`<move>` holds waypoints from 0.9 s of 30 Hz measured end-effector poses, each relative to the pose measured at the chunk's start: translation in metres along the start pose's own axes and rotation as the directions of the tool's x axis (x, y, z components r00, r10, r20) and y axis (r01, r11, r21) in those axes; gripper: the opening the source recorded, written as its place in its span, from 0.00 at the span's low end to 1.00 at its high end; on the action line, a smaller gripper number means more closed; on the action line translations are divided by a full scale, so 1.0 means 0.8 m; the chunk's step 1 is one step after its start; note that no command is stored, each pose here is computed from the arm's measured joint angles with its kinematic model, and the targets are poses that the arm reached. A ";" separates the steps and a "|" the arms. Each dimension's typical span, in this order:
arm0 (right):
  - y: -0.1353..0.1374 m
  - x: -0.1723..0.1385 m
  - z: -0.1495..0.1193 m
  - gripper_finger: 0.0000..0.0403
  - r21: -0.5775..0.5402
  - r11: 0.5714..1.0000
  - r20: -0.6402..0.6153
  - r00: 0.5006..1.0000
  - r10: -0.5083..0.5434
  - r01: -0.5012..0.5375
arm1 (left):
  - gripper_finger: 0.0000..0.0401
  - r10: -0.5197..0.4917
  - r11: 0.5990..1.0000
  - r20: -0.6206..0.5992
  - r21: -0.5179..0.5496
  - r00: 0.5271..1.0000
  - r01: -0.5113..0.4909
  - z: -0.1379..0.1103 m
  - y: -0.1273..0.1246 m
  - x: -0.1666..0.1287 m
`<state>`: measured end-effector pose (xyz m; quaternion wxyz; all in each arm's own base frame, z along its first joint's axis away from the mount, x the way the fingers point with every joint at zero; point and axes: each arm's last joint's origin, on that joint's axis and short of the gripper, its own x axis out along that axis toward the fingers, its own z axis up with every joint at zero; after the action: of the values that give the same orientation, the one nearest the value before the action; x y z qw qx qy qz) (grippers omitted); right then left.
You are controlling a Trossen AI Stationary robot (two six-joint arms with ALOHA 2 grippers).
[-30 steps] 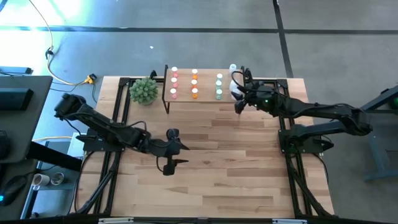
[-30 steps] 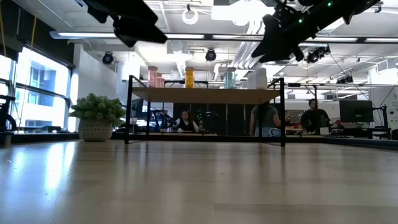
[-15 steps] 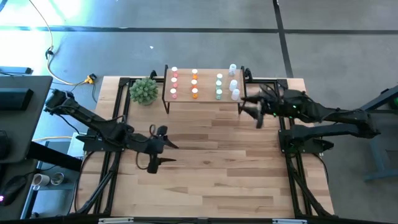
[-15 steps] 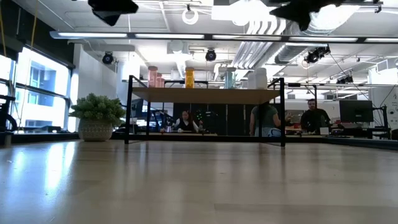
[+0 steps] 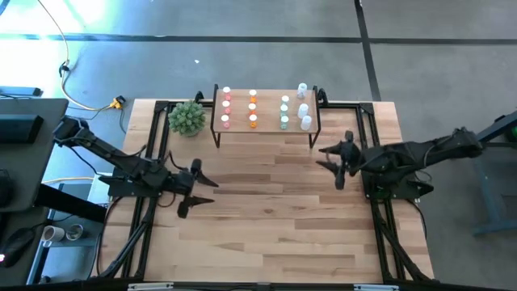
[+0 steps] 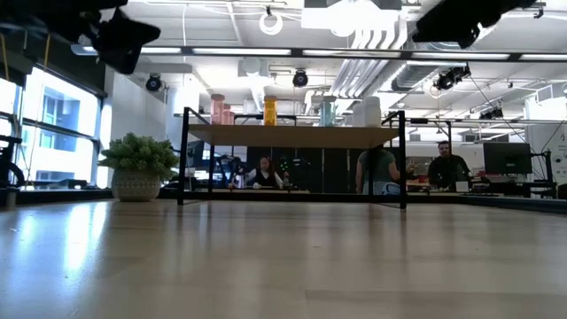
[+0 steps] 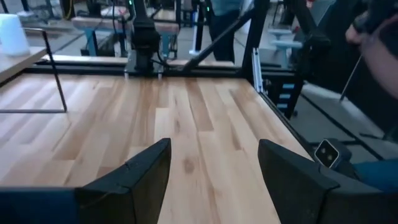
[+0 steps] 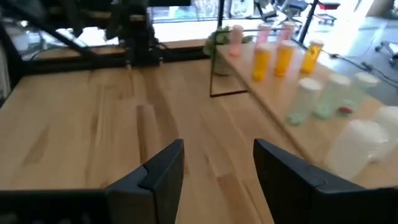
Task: Pick and place medicine bottles onto shelf by color
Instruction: Return to Home Position
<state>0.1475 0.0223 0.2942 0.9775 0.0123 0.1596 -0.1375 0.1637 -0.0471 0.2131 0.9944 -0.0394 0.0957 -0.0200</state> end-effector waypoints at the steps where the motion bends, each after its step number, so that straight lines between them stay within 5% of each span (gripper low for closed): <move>1: 0.004 0.003 -0.009 0.46 -0.016 1.000 0.000 1.000 0.001 -0.001 | 0.57 -0.002 1.000 0.014 -0.004 1.000 0.002 -0.005 0.002 -0.003; 12: 0.014 0.023 -0.098 0.46 0.031 0.996 0.109 0.991 0.075 -0.079 | 0.57 0.013 1.000 0.111 0.003 0.994 -0.013 -0.039 0.021 -0.035; 27: -0.009 0.005 -0.148 0.46 0.080 0.991 0.254 0.963 0.085 -0.109 | 0.57 0.017 0.999 0.156 0.047 0.988 -0.024 -0.044 0.048 -0.047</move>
<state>0.1126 0.0227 0.1804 0.9937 0.0484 0.0275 -0.0972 0.1211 -0.0099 0.1823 0.9997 -0.0157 0.0175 -0.0091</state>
